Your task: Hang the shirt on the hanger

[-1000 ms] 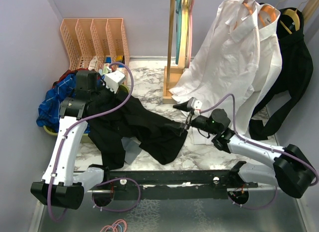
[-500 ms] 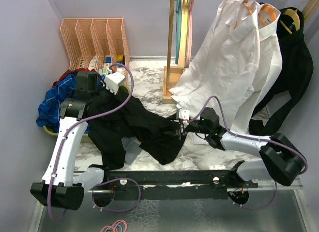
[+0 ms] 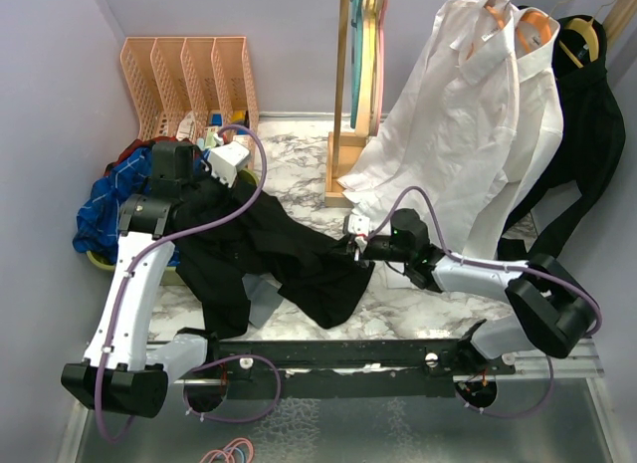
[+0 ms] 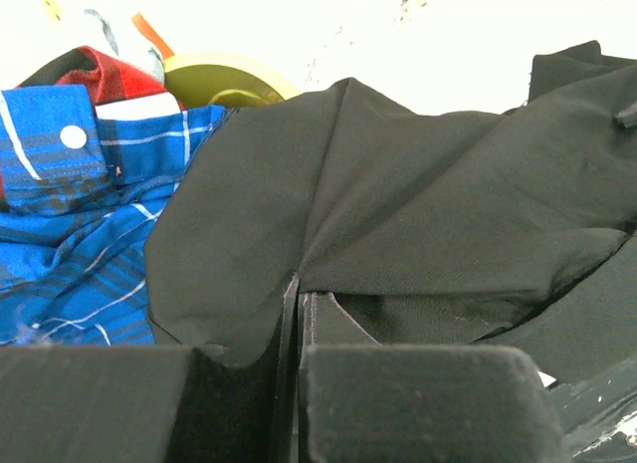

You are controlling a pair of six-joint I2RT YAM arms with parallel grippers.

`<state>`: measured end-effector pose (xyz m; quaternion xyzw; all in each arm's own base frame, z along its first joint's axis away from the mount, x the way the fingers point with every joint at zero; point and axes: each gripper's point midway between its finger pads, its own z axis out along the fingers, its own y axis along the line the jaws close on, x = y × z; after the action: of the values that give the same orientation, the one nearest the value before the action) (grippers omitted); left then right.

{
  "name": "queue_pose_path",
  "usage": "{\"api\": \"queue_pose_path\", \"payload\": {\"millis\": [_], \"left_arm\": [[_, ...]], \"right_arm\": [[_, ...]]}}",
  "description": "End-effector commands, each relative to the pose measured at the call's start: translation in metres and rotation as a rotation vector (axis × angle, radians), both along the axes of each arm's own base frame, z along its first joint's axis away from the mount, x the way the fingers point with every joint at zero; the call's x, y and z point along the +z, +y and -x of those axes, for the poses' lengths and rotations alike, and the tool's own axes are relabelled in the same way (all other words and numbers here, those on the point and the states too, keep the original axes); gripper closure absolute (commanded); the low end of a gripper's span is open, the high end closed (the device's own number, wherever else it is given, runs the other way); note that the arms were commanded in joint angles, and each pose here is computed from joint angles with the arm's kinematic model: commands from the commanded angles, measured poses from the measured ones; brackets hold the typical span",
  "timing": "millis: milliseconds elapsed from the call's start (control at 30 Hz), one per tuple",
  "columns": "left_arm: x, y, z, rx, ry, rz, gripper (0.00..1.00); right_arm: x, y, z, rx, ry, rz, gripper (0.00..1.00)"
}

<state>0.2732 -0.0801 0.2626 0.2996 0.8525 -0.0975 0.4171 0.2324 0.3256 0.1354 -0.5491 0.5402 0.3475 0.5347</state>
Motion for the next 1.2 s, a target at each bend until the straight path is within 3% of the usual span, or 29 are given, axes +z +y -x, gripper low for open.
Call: {"api": "queue_pose_path", "payload": {"millis": [0, 100, 300, 667, 900, 1167], "left_arm": [[0.018, -0.005, 0.005, -0.046, -0.028, 0.009, 1.00], [0.041, -0.009, 0.011, -0.081, -0.073, 0.019, 1.00], [0.103, -0.018, 0.025, -0.148, -0.208, 0.062, 1.00], [0.252, -0.052, 0.048, -0.337, -0.509, 0.228, 1.00], [0.326, -0.060, 0.090, -0.461, -0.748, 0.281, 1.00], [0.376, -0.054, 0.117, -0.452, -0.913, 0.295, 1.00]], "right_arm": [[0.012, 0.007, 0.009, 0.014, 0.012, -0.014, 0.97], [0.054, 0.006, 0.016, -0.026, 0.030, -0.105, 0.99], [0.174, -0.021, 0.006, -0.287, 0.155, -0.279, 0.99], [0.399, -0.064, 0.035, -0.288, -0.071, -0.520, 0.99], [0.473, -0.083, 0.077, -0.171, -0.168, -0.613, 0.99], [0.543, -0.103, 0.094, -0.155, -0.324, -0.716, 0.99]]}}
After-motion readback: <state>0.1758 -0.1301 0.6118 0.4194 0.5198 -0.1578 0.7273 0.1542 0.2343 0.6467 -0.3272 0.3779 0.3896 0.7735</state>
